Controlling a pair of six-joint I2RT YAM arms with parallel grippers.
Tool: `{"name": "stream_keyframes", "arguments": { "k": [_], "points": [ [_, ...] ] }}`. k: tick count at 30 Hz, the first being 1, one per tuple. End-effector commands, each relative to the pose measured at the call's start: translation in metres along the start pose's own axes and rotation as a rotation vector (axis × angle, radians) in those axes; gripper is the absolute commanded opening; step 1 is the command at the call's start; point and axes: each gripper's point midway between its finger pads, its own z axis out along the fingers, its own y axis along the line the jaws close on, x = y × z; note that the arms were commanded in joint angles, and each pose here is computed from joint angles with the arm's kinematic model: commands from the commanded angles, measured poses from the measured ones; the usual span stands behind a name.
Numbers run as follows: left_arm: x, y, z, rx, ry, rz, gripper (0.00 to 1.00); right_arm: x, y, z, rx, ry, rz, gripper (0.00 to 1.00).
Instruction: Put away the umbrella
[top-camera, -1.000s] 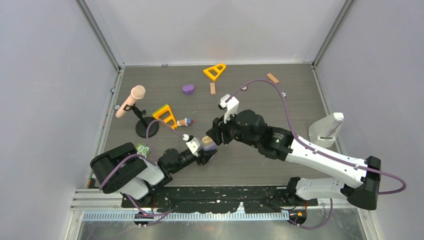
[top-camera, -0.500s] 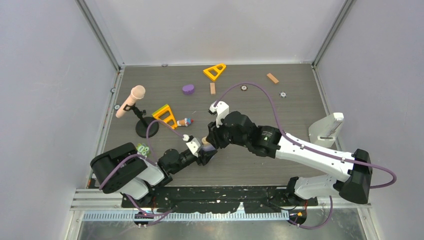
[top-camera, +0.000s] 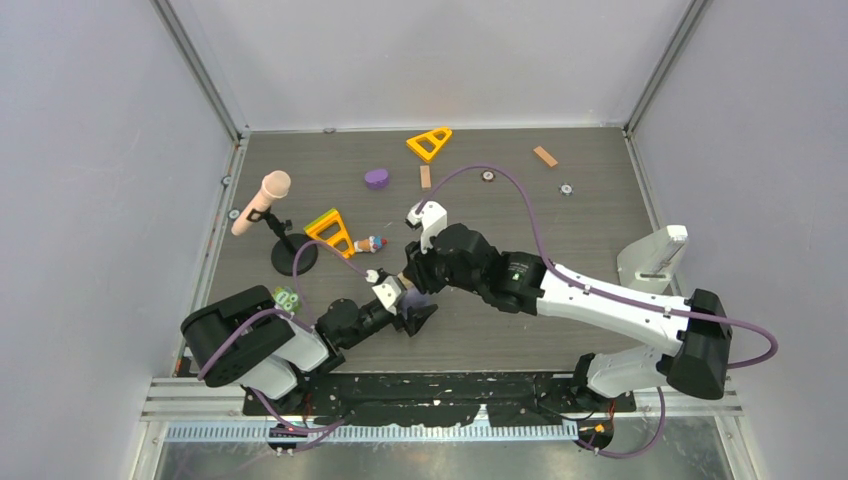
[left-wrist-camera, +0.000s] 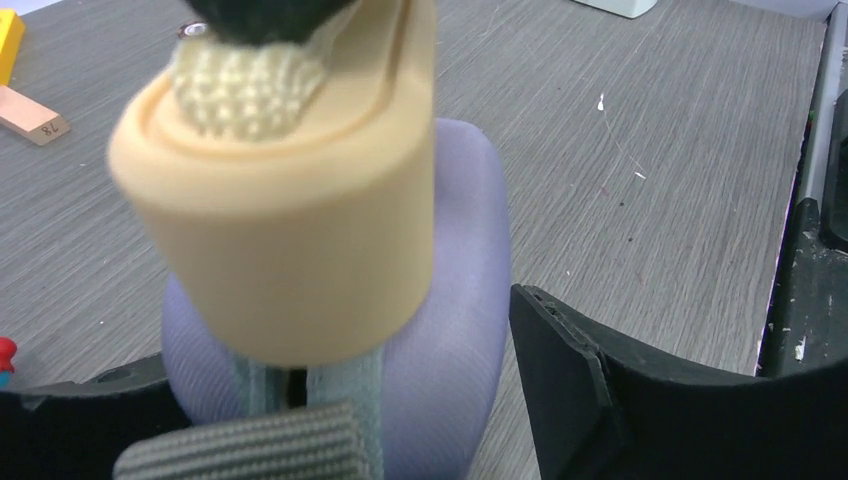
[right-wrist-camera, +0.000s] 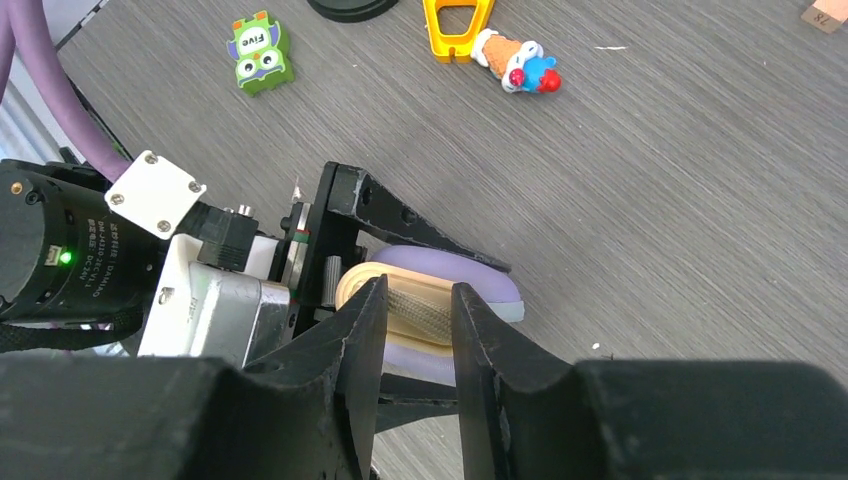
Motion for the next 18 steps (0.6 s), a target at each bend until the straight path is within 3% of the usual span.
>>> {"name": "stream_keyframes", "arguments": {
  "k": [1,11,15,18],
  "points": [
    [-0.025,0.001,0.004,-0.012,-0.094,0.0,0.76,0.099,-0.015,-0.001,0.07,0.345,-0.101,0.35],
    [-0.026,0.002,0.004,-0.024,-0.1,-0.021,0.72,0.157,-0.011,-0.008,0.083,0.476,-0.106,0.34],
    [-0.027,0.002,0.007,-0.023,-0.101,-0.037,0.55,0.177,-0.018,-0.008,0.106,0.513,-0.093,0.34],
    [-0.025,0.002,0.008,-0.023,-0.096,-0.04,0.39,0.169,-0.017,-0.006,0.111,0.486,-0.093,0.34]
  ]
}}
